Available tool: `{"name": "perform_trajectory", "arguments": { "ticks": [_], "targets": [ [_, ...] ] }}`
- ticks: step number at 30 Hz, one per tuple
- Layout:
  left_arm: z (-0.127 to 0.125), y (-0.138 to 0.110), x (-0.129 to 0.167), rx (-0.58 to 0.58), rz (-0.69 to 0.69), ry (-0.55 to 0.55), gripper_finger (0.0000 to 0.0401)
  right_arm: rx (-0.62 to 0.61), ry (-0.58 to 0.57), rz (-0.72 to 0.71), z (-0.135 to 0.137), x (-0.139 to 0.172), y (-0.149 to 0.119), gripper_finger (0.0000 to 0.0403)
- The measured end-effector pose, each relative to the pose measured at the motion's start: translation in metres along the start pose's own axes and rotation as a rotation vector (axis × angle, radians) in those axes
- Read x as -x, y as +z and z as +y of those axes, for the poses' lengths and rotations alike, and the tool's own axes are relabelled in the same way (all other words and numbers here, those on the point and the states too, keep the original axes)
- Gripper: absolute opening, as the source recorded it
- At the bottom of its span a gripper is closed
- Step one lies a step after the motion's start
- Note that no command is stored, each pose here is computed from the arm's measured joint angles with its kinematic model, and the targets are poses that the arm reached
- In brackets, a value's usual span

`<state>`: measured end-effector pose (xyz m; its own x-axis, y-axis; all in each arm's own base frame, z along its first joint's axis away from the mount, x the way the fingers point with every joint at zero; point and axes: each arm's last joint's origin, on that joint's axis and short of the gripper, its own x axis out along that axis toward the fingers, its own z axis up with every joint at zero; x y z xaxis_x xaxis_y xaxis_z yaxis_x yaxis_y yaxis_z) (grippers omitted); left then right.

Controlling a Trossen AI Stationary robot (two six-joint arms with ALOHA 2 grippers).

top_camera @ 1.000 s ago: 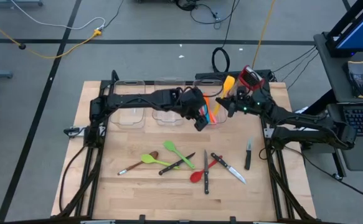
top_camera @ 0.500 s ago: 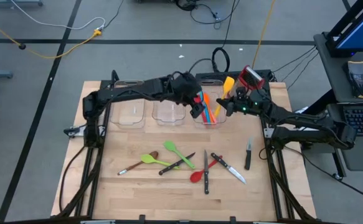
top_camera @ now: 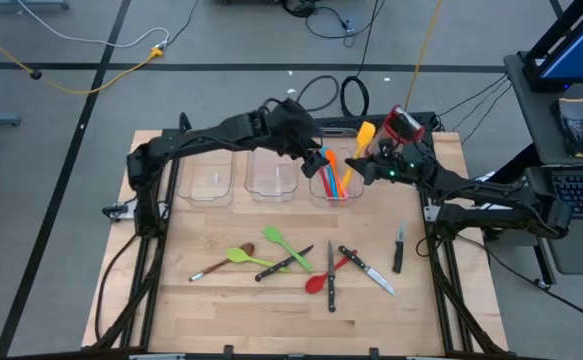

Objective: Pick & Place Kitchen Items
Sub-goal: Put the yellow spatula into the right transparent bin

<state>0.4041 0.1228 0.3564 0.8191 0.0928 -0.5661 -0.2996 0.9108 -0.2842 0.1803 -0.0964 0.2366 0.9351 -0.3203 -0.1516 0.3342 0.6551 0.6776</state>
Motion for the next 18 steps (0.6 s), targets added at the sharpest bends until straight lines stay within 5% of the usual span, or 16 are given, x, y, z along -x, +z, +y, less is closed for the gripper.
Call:
{"name": "perform_trajectory", "arguments": {
  "ticks": [10,18],
  "targets": [
    [-0.024,0.006,0.059,-0.136,-0.076,-0.021,0.0327,0.042,0.03,0.069,0.031,-0.02,0.017,0.001],
    [-0.037,-0.045,0.08,-0.095,-0.136,-0.03,0.0325,0.084,-0.107,0.243,0.026,-0.055,0.011,0.001]
  ]
}}
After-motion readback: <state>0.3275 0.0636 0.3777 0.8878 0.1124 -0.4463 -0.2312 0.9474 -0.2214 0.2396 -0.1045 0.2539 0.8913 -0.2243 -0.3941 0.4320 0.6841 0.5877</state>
